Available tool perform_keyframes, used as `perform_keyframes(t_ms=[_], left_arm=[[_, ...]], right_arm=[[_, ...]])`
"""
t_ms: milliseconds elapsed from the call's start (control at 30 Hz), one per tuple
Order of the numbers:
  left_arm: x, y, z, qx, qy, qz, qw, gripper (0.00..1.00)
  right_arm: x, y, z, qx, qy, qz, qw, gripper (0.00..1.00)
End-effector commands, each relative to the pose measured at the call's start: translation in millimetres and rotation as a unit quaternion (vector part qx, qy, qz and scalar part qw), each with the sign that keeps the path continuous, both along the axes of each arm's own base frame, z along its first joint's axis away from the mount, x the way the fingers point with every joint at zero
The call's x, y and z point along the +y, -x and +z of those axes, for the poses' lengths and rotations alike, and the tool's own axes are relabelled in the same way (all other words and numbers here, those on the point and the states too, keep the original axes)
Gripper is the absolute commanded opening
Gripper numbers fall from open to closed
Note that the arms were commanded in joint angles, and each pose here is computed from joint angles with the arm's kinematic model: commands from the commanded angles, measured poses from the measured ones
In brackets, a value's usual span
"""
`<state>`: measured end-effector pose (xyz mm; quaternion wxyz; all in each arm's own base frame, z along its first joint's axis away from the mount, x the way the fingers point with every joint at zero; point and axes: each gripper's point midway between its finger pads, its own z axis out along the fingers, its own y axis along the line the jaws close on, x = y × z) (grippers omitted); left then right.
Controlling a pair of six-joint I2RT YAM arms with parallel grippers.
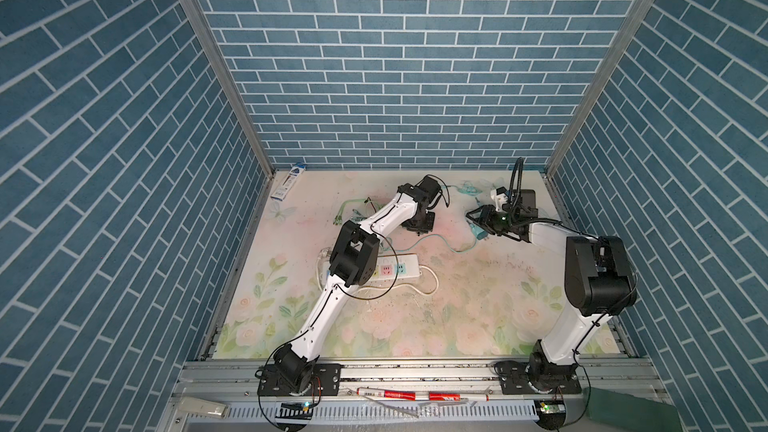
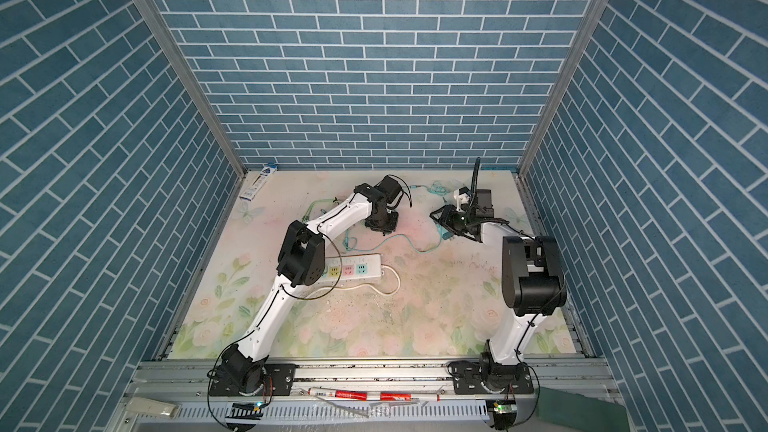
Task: Insert the plug
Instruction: 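Carry the charger toward the right gripper while the right gripper moves to meet it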
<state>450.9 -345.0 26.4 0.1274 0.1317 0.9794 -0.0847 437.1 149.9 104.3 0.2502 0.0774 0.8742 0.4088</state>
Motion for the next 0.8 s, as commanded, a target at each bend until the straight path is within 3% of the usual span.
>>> perform_keyframes(t_ms=[0,167,467,767], left_arm=[[-11,1,31,-0.031,0.028,-0.056,0.998,0.06],[-21,0,64,-0.090,0.075,-0.116,0.986,0.07],[-30,9,105,-0.174,0.147,-0.218,0.949,0.09],[-22,9,138,-0.246,0.297,-0.252,0.888,0.15]], right_arm=[[0,-2,27,-0.033,0.014,0.008,0.999,0.45],[2,0,46,-0.039,0.012,0.015,0.999,0.46],[24,14,87,-0.096,0.027,0.111,0.989,0.47],[69,43,103,-0.148,0.026,0.219,0.964,0.47]])
